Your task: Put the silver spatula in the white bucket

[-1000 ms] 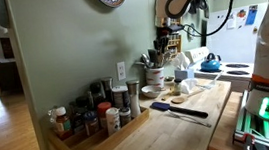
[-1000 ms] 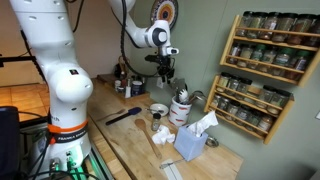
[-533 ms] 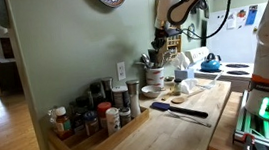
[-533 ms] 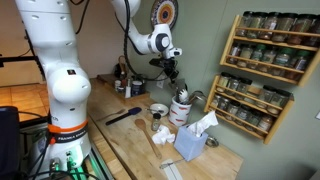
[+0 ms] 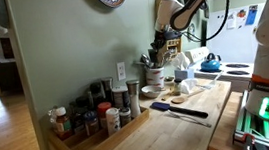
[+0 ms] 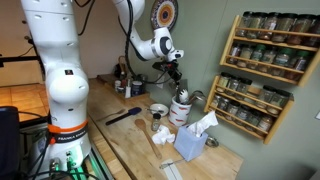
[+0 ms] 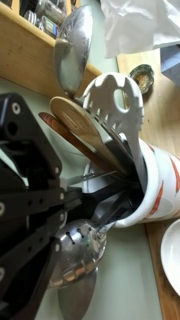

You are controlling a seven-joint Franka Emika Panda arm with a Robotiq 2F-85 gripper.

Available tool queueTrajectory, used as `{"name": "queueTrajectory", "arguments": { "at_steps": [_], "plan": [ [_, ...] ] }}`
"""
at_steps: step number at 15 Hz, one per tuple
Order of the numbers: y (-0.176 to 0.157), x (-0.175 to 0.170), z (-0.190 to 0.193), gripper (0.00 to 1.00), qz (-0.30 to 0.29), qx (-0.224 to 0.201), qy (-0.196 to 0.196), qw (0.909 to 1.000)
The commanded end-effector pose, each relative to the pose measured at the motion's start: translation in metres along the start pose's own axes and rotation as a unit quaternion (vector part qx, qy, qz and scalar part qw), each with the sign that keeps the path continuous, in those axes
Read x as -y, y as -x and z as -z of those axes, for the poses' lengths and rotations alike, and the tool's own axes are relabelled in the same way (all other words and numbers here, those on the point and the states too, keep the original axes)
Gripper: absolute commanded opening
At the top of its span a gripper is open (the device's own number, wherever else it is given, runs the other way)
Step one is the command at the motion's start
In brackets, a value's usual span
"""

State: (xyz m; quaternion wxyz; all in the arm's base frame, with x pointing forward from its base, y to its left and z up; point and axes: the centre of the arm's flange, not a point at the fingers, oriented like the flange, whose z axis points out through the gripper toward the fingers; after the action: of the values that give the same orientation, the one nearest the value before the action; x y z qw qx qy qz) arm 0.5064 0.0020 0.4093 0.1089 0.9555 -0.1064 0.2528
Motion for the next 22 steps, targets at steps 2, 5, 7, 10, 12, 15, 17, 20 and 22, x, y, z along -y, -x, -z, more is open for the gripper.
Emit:
{"name": "queueTrajectory", "arguments": {
  "at_steps": [2, 5, 7, 10, 12, 15, 17, 20, 22],
  "plan": [
    [-0.003, 0.003, -0.013, 0.0, -0.029, -0.024, 0.023, 0.999],
    [-0.007, 0.001, -0.02, 0.0, -0.043, -0.029, 0.046, 0.9976],
    [-0.008, -0.001, -0.025, 0.0, -0.053, -0.033, 0.056, 0.9964],
    [-0.008, -0.004, -0.033, 0.0, -0.066, -0.033, 0.07, 0.9948],
    [-0.007, -0.003, -0.034, 0.0, -0.07, -0.033, 0.071, 0.9945],
    [-0.007, -0.002, -0.022, 0.0, -0.061, -0.035, 0.059, 0.9958],
    [-0.002, -0.001, -0.003, 0.0, -0.047, -0.027, 0.042, 0.9976],
    [0.011, -0.001, 0.03, 0.26, -0.014, 0.005, 0.011, 0.9998],
    [0.024, 0.0, 0.051, 0.33, 0.005, 0.03, -0.01, 0.9995]
  ]
}}
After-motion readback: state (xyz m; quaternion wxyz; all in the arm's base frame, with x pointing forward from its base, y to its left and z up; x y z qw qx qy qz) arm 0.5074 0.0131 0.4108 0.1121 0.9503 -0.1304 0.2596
